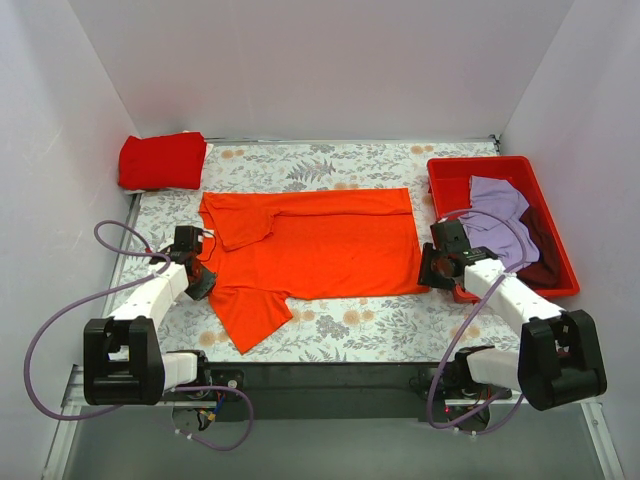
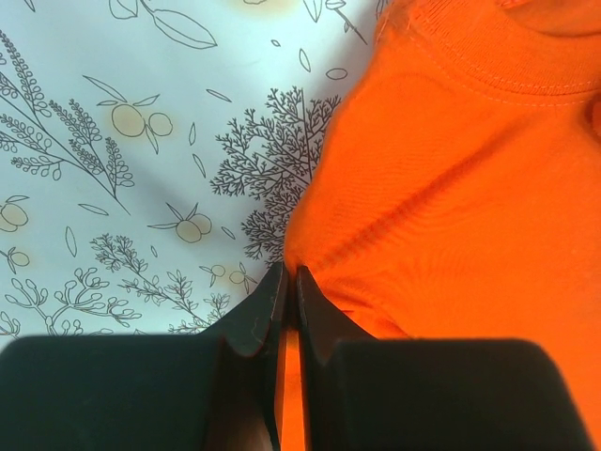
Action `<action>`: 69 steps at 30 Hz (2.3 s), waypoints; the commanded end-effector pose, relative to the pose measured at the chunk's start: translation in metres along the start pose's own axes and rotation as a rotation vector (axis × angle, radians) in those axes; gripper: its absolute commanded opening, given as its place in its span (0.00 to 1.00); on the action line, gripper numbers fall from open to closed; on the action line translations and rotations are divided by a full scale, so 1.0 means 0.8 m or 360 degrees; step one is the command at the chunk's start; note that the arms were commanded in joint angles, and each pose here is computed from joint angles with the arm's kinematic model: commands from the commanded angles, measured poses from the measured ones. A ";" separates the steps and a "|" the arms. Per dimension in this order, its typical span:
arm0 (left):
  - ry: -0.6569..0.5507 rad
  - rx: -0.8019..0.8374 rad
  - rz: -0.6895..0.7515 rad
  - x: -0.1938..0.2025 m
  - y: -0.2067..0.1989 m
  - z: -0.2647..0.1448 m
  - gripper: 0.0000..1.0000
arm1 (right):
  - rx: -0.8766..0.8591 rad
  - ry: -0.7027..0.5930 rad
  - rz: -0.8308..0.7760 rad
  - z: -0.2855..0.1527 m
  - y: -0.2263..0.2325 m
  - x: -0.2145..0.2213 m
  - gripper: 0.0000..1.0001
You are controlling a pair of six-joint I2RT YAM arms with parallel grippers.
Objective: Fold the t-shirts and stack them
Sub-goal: Fold the tshirt
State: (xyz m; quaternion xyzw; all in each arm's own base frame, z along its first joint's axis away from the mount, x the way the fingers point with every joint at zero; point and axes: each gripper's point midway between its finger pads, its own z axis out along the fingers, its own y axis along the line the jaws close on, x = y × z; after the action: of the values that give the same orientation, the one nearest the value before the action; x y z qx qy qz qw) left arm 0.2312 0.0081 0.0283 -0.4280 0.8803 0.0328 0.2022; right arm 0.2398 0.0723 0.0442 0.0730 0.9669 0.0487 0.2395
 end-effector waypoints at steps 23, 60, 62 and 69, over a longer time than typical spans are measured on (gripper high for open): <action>-0.0044 0.0019 -0.0041 -0.008 0.001 -0.011 0.00 | 0.0125 0.0156 -0.0005 0.030 -0.020 0.045 0.20; -0.0024 0.0042 -0.0004 -0.130 -0.104 -0.013 0.00 | 0.0165 -0.0007 -0.0373 0.027 0.016 -0.169 0.01; -0.0021 0.0035 0.0003 -0.135 -0.109 -0.008 0.00 | 0.0168 -0.0002 -0.0373 0.031 0.017 -0.173 0.01; -0.0014 0.0042 0.0030 -0.142 -0.121 0.006 0.00 | 0.0169 -0.0012 -0.0368 0.048 0.021 -0.184 0.01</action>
State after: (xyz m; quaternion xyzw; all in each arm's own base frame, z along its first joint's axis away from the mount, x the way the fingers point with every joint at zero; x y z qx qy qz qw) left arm 0.3536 0.0237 0.0655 -0.4199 0.8886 0.0230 0.1831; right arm 0.3679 0.0731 0.0651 -0.0294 0.9770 -0.0179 0.2105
